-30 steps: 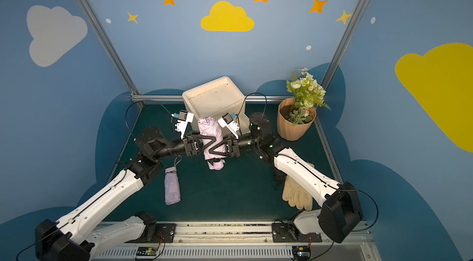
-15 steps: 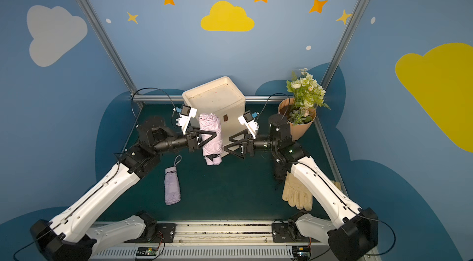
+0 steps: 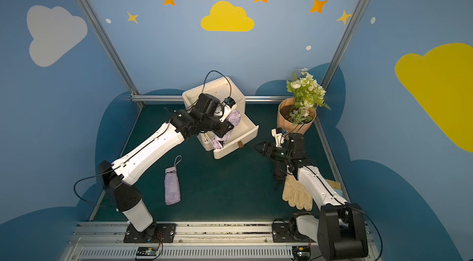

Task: Place the umbrella in the drawer by color
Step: Place the umbrella in the drawer.

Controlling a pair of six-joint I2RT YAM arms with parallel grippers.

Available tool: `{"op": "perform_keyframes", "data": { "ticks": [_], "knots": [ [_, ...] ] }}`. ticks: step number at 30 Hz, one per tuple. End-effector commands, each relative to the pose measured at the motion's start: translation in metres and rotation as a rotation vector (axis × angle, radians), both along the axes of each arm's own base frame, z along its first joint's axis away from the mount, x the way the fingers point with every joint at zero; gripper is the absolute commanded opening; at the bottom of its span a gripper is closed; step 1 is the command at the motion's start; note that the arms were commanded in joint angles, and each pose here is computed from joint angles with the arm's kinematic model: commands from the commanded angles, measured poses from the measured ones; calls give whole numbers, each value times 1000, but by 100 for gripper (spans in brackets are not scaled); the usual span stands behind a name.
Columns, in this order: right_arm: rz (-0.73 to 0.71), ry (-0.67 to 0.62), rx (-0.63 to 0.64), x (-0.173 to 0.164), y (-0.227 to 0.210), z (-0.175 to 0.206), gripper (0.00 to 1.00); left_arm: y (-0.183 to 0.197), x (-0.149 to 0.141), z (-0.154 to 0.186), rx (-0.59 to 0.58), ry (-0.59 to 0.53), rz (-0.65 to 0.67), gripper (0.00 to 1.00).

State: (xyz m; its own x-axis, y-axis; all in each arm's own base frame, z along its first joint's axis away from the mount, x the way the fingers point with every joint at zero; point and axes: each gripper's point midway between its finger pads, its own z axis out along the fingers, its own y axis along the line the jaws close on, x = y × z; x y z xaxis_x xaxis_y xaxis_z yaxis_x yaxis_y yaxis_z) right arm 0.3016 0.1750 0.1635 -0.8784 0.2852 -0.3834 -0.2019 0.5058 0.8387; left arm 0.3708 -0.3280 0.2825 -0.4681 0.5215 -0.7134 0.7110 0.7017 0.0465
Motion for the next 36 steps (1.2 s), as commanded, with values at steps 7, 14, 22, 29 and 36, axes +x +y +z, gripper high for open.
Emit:
{"op": "perform_keyframes", "data": {
  "ticks": [7, 14, 22, 29, 36],
  "knots": [
    [144, -11, 145, 23, 41, -9, 75, -1, 46, -29, 392, -89, -10, 10],
    [212, -23, 233, 27, 75, -14, 71, -3, 63, -56, 513, -84, -26, 11],
    [223, -46, 249, 43, 84, -7, 60, -3, 71, -63, 536, -97, -49, 13],
    [230, -39, 261, 43, 87, -6, 49, 0, 83, -76, 578, -109, -35, 18],
    [233, -11, 256, 39, 88, -16, 29, -1, 94, -76, 564, -125, -12, 36]
  ]
}}
